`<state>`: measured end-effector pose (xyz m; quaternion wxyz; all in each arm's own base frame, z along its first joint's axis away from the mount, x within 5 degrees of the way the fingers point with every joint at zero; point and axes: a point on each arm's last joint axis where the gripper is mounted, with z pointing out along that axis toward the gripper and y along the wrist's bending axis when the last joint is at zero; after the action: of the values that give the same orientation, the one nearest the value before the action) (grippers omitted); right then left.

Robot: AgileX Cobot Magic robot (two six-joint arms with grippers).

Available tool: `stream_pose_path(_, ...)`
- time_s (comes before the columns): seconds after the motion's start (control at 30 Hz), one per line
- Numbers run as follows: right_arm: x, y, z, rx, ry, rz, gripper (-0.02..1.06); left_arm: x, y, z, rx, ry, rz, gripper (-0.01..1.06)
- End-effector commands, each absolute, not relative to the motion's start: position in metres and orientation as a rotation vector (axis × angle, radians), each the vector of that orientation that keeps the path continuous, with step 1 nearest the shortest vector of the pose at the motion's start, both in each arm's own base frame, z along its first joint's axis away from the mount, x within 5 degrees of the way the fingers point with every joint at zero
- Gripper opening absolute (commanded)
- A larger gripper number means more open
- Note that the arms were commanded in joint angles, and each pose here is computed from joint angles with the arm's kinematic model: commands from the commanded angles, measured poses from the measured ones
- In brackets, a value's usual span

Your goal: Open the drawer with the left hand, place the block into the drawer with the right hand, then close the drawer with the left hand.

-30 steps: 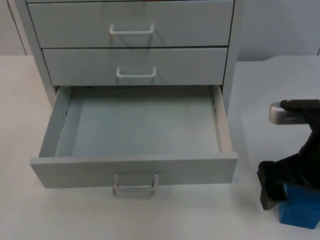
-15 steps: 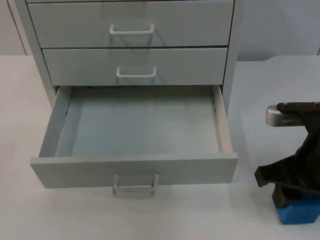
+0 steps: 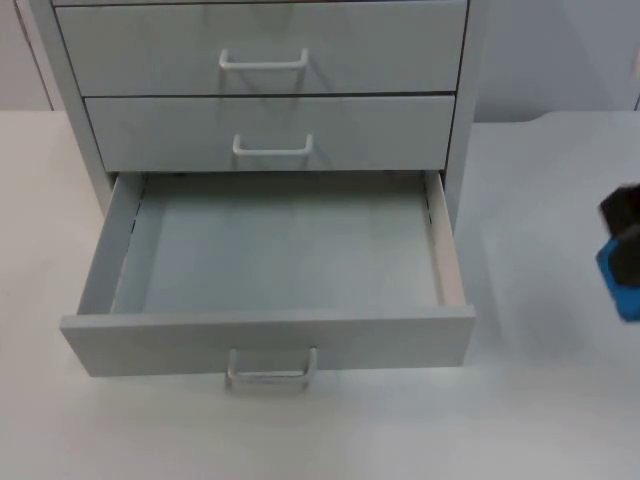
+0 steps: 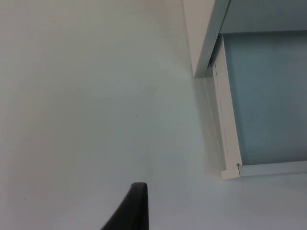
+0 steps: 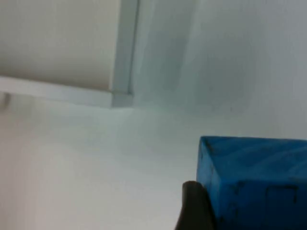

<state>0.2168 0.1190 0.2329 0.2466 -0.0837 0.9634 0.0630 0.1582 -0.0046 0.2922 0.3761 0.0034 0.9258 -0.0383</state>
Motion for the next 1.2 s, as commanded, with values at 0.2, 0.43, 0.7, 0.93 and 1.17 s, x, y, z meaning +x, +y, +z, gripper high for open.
stream_pose_path(0.2, 0.210, 0.117, 0.253, -0.294, 2.523, 0.209, 0.00, 0.158, -0.005, 0.292, -0.001, 2.360, -0.108, 1.05)
stream_pose_path(0.43, 0.212, 0.126, 0.257, -0.319, 2.458, 0.273, 0.00, 0.158, -0.005, 0.293, -0.002, 2.358, -0.107, 1.05)
stream_pose_path(0.7, 0.211, 0.164, 0.250, -0.484, 2.386, 0.365, 0.00, 0.158, -0.005, 0.293, -0.002, 2.356, -0.107, 1.05)
stream_pose_path(0.93, 0.246, 0.210, 0.232, -0.601, 2.409, 0.338, 0.00, 0.158, -0.005, 0.293, -0.002, 2.356, -0.107, 1.05)
stream_pose_path(1.17, 0.285, 0.245, 0.206, -0.610, 2.426, 0.333, 0.00, 0.158, -0.005, 0.293, -0.002, 2.356, -0.107, 1.05)
